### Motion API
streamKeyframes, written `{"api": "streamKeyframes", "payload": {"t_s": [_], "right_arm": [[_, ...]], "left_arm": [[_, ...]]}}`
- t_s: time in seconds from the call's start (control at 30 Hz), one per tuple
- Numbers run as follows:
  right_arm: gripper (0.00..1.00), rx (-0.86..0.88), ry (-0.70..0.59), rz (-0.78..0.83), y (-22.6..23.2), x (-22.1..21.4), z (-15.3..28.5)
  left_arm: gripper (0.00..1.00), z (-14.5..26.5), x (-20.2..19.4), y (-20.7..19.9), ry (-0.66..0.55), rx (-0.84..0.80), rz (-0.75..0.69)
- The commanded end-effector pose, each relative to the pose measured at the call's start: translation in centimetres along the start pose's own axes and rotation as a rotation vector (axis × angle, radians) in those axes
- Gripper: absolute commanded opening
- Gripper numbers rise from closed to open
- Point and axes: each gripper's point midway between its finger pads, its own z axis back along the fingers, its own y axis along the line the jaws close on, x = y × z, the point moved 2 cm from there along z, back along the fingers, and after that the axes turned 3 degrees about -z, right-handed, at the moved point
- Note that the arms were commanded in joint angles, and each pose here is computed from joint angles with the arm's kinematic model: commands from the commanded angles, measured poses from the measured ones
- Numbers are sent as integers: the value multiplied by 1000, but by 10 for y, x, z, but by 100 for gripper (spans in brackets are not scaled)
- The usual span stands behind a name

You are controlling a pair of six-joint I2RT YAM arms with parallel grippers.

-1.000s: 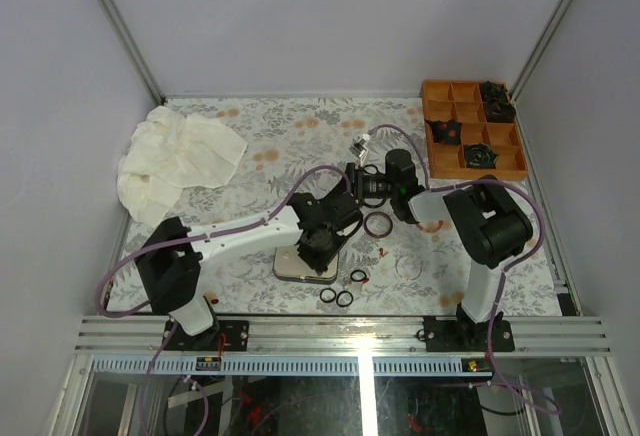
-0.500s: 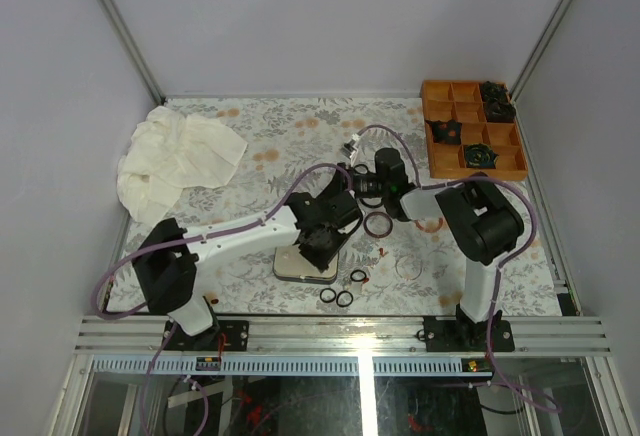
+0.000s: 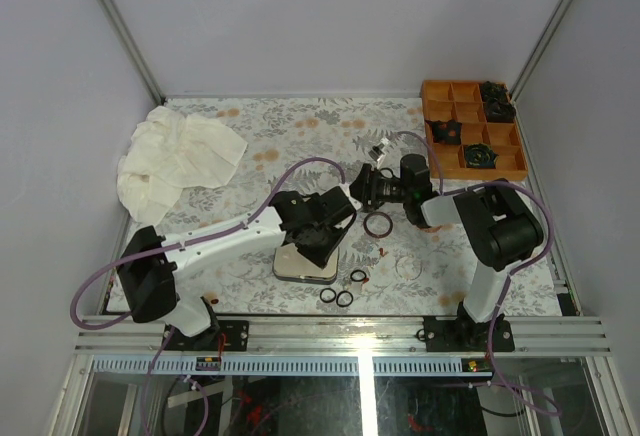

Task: Organize the mixed jewelry
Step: Place the jewelry in the jewelry box.

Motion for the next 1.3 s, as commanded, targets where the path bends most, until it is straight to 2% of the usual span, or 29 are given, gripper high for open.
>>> {"api": "streamKeyframes", "payload": {"t_s": [0.0,0.2,0.3,0.5,0.6,0.97,1.27], "right_arm": [[68,82,7,60,25,-6,5],[63,62,20,54,20,-16,7],[51,45,25,61,17,-19,6],[48,-9,22,107,15,-16,2],[41,-30,19,124,14,-13,-2],[39,100,25,140,32,5,-31],[39,114,65,157,23,12,-48]], "left_arm": [[0,13,14,-4,-69,-4,5],[0,17,17,-5,-82,-7,9],[0,17,17,-5,-81,-7,10],[0,17,16,-5,-82,-10,12],[0,16,16,-5,-85,-10,14],[0,1,5,-8,-56,-44,15],[0,-14,-8,0,12,0,6]]}}
